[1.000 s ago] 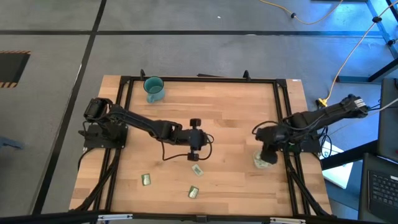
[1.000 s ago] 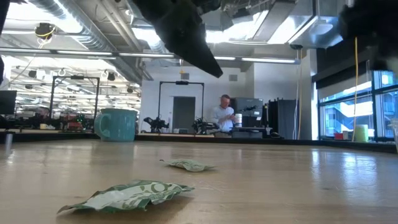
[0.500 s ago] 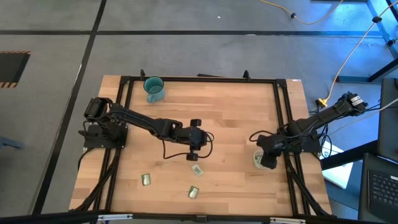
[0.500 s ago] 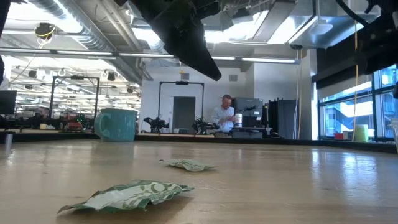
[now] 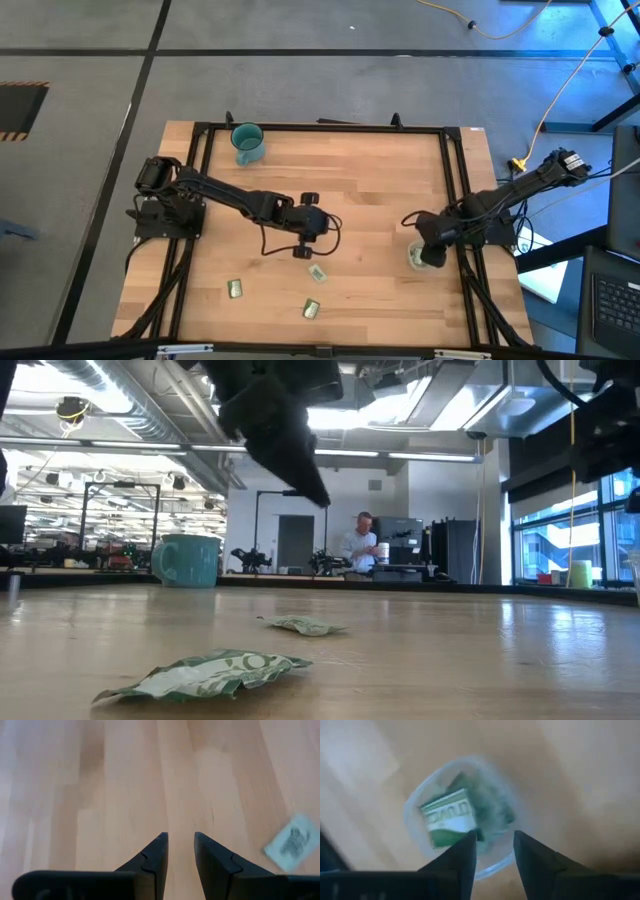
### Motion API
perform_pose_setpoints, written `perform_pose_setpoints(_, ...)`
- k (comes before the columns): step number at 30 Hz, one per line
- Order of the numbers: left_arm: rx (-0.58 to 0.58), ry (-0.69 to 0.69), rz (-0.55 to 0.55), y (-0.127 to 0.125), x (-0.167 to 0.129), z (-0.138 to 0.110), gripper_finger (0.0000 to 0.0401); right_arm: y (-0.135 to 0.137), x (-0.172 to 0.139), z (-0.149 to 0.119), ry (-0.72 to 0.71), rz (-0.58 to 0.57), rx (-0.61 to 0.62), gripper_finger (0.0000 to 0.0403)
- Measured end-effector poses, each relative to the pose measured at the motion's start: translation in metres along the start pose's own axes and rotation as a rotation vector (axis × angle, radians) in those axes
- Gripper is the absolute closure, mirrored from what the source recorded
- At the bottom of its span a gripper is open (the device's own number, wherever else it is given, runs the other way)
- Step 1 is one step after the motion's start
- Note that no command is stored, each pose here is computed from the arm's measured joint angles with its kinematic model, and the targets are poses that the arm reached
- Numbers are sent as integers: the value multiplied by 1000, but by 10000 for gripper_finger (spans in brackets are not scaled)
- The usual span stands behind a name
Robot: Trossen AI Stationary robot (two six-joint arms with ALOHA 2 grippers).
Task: Pick and place items into bin
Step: Put the green stevia packet into the transparent bin, then put the white stevia packet into the transparent bin
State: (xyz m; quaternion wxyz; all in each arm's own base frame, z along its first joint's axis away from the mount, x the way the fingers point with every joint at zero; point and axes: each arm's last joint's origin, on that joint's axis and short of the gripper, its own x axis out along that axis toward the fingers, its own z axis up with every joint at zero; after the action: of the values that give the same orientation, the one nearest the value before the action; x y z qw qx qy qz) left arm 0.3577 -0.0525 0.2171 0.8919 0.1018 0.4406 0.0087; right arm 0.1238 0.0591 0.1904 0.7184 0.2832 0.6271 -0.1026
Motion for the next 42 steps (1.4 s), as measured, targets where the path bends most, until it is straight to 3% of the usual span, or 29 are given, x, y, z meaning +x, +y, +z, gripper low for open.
perform_pose_setpoints(6,46,106,-62,-16,-4,-11,313,7,-27,8,-181,-107,-14,264)
perform_pose_setpoints(11,55,91,-173,-34,-8,-10,313,23,-53,18,-319,-46,-117,264)
perform_pose_setpoints(15,66,11,-192,-46,-8,-3,313,34,-65,24,-400,16,-180,263)
perform_pose_setpoints(25,141,6,-259,-59,24,-7,313,38,-69,27,-437,19,-189,263)
perform_pose_setpoints(42,177,164,-312,-74,75,-34,315,39,-68,28,-451,17,-195,263)
